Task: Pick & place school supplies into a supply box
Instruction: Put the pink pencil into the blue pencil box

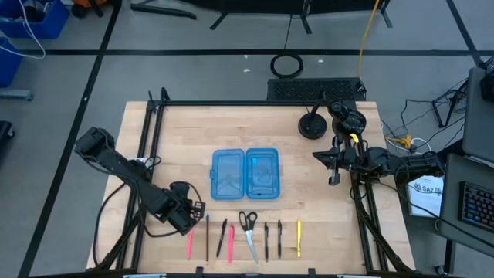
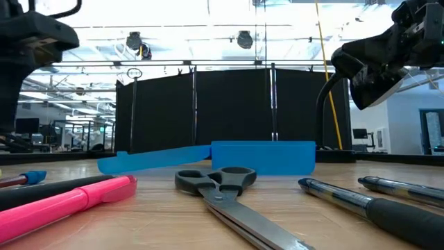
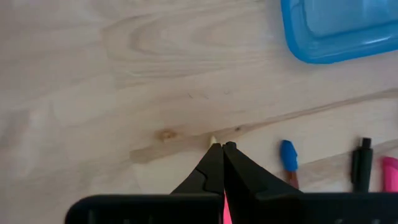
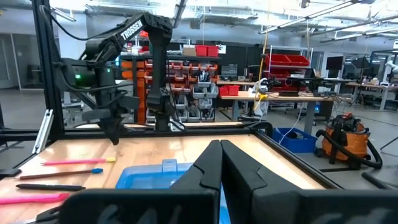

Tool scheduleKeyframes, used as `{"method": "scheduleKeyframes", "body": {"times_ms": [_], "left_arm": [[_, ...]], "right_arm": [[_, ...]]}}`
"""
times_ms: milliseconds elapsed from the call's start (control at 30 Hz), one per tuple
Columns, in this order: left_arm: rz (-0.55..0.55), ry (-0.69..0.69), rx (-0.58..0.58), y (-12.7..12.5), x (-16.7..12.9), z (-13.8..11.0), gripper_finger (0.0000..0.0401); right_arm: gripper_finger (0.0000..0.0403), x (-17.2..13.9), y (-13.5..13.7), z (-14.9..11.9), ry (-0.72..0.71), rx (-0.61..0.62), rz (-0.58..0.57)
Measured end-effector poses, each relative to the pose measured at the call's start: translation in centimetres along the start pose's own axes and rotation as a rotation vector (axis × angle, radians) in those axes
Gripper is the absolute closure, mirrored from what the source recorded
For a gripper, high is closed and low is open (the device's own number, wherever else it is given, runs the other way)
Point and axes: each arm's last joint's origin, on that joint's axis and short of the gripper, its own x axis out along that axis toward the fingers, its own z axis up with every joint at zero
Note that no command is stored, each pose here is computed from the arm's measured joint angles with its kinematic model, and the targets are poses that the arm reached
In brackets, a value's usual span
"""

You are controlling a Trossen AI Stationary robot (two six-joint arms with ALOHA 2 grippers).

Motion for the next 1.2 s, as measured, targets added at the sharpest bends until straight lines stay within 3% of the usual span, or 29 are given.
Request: {"method": "scheduleKeyframes", "body": {"times_ms": [300,567,767,1200], "left_arm": [[0.014,0.055,-0.018,-0.4,0.0,0.3,0.0337],[0.049,0.07,0.0,-0.4,0.6,-0.1,0.0252],[0.036,0.096,0.068,-1.4,2.0,-0.4,0.0201],[0.14,0.202,0.117,-2.5,5.2,-0.7,0.022]], "right_arm": [[0.0403,0.0,0.0,-0.2,0.016,-0.009,0.001],[0.0403,0.0,0.0,-0.2,0.02,-0.01,0.001],[0.0403,0.0,0.0,-0.2,0.02,-0.01,0.001],[0.0403,0.0,0.0,-0.2,0.02,-0.01,0.001]]}}
